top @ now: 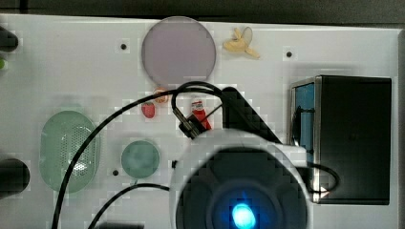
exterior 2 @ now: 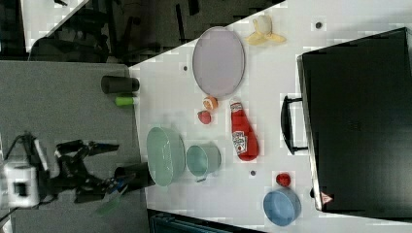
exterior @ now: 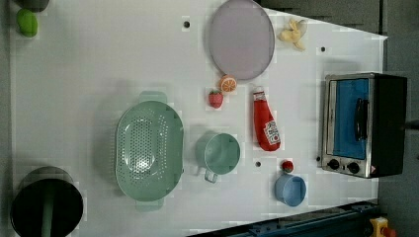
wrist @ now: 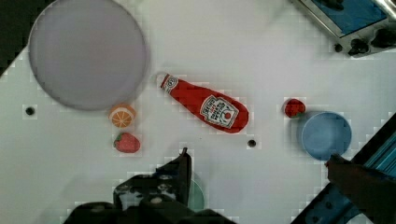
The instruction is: Pick Ketchup from the table and place it in strainer.
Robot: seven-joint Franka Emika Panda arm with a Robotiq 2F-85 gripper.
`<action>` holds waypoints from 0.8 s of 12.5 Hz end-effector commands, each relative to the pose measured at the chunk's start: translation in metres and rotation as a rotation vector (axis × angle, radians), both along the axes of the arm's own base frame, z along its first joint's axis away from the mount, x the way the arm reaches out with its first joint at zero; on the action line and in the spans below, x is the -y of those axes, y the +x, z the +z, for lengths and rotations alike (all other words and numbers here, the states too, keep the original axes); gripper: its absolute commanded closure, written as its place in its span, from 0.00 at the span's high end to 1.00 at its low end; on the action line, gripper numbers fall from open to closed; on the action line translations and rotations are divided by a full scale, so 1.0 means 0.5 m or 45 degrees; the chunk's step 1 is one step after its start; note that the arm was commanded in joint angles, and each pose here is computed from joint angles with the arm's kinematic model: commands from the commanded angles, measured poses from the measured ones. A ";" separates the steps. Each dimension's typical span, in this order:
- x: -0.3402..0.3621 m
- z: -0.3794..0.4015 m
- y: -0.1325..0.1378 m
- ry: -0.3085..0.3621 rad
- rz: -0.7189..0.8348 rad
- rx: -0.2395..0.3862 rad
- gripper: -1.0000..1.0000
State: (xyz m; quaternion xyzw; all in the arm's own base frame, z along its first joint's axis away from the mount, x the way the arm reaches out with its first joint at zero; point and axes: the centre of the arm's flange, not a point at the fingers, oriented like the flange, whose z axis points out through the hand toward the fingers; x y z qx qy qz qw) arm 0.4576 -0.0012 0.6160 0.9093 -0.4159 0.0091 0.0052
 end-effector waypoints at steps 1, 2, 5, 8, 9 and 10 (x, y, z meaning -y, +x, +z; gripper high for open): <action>0.003 -0.234 0.068 0.027 0.095 -0.227 1.00; 0.000 -0.271 0.081 0.036 0.197 -0.222 1.00; -0.002 -0.377 0.111 0.067 0.628 -0.187 1.00; 0.001 -0.470 0.122 0.079 1.017 -0.139 1.00; 0.003 -0.497 0.122 0.079 1.125 -0.123 1.00; 0.004 -0.524 0.120 0.075 1.222 -0.105 1.00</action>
